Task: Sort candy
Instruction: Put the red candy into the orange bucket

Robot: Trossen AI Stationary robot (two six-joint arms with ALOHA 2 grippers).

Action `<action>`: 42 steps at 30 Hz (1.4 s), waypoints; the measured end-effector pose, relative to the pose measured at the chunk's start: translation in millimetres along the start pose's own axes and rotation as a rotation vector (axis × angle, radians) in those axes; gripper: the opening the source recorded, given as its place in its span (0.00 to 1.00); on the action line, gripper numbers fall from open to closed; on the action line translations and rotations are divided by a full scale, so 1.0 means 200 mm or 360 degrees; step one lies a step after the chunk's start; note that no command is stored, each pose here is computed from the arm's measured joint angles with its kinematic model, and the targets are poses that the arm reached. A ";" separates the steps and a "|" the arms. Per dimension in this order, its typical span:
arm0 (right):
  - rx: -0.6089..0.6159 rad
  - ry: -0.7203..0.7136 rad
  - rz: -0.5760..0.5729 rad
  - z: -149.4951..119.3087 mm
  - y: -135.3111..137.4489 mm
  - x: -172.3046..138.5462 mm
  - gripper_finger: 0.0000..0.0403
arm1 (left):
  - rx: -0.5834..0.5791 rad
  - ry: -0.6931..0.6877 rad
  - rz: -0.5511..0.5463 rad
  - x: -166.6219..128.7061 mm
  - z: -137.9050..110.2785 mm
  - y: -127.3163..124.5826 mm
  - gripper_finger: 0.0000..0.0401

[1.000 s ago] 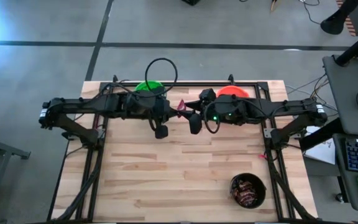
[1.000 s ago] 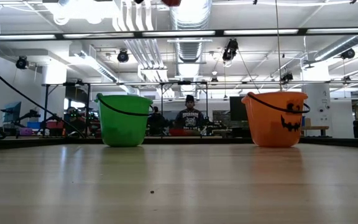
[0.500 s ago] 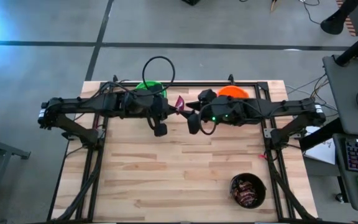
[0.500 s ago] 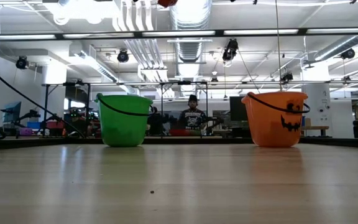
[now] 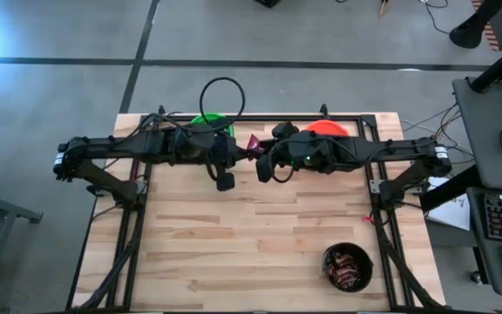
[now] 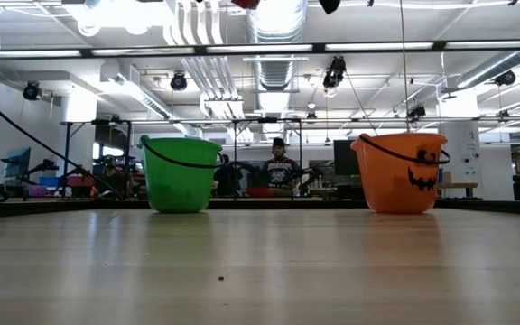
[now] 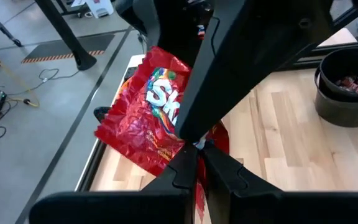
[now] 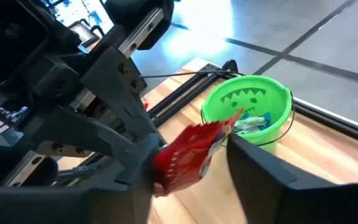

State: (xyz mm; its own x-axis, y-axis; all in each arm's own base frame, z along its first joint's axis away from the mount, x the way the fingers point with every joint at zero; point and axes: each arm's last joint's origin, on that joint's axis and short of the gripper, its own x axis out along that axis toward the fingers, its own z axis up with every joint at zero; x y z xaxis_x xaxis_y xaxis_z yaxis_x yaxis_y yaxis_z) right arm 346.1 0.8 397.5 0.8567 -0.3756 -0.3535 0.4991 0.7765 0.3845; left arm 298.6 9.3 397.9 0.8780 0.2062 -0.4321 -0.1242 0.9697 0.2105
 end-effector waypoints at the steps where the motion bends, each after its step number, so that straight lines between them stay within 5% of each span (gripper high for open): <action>1: -0.0001 0.0002 0.0000 0.00 0.00 0.00 0.38 | 0.0004 0.0001 0.0000 0.00 0.00 0.00 0.00; 7: -0.0044 0.0010 0.0005 0.00 0.00 -0.01 0.07 | 0.0014 0.0026 -0.0002 0.00 -0.01 0.00 0.00; 23: -0.0110 0.0017 -0.0048 0.02 -0.02 -0.06 0.05 | 0.0063 0.0069 0.0237 -0.07 -0.01 0.04 0.01; 27: -0.0197 0.0060 -0.0267 0.02 -0.07 -0.11 0.05 | 0.0069 0.0188 0.0356 -0.11 -0.04 0.06 0.05; 42: -0.0267 0.0486 -0.0972 0.06 -0.46 -0.25 0.05 | 0.0122 0.0430 0.0335 -0.24 -0.12 0.07 0.12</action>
State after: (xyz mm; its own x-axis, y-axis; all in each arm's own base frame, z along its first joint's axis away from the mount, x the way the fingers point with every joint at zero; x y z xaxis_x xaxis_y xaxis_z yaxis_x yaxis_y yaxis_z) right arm 258.3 -57.2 389.8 0.3426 -0.6297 -0.6973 0.8314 0.5488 -0.0872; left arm 244.0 16.4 399.4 0.6814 0.4377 -0.5866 -0.2453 0.8917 0.3804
